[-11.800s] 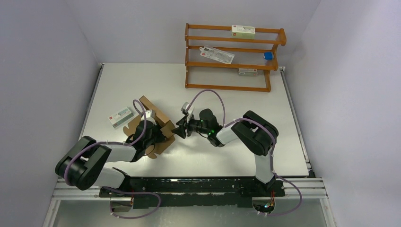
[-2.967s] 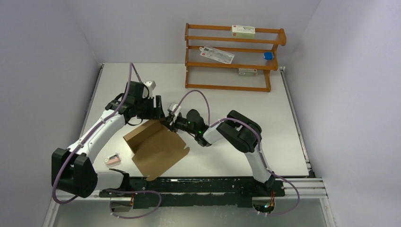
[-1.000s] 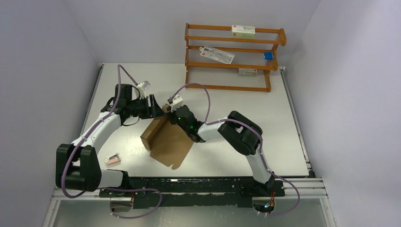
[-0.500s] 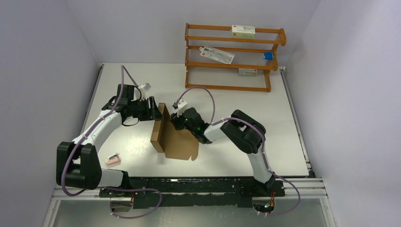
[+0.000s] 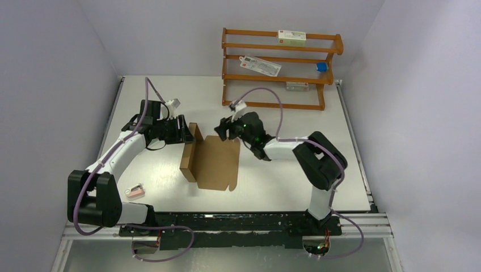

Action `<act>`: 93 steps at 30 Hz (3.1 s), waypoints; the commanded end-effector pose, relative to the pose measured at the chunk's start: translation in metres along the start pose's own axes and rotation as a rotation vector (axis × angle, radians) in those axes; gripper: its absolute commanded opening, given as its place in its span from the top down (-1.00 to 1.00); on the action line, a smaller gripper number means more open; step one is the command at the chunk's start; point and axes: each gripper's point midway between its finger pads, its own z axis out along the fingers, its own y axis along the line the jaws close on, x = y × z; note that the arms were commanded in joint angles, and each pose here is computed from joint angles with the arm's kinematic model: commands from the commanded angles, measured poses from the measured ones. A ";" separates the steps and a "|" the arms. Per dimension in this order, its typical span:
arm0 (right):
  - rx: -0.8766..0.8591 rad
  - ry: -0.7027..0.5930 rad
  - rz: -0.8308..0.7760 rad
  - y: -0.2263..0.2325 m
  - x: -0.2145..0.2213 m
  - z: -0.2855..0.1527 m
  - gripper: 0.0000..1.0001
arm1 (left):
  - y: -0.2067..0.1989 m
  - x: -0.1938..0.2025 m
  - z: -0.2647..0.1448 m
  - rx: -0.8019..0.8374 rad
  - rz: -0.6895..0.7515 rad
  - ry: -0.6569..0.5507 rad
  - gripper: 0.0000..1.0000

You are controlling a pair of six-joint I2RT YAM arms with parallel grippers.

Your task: Fold the paper box

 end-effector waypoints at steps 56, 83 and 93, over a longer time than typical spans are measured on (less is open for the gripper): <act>0.172 0.515 0.213 -0.048 -0.013 -0.089 0.94 | -0.010 0.054 -0.003 0.142 -0.171 -0.006 -0.03; 0.339 0.612 -0.818 -0.058 -0.094 -0.052 1.00 | -0.037 0.060 0.004 0.185 -0.237 -0.206 -0.10; 0.255 0.530 -0.954 -0.014 -0.095 -0.050 1.00 | -0.038 0.052 0.020 0.218 -0.236 -0.209 0.07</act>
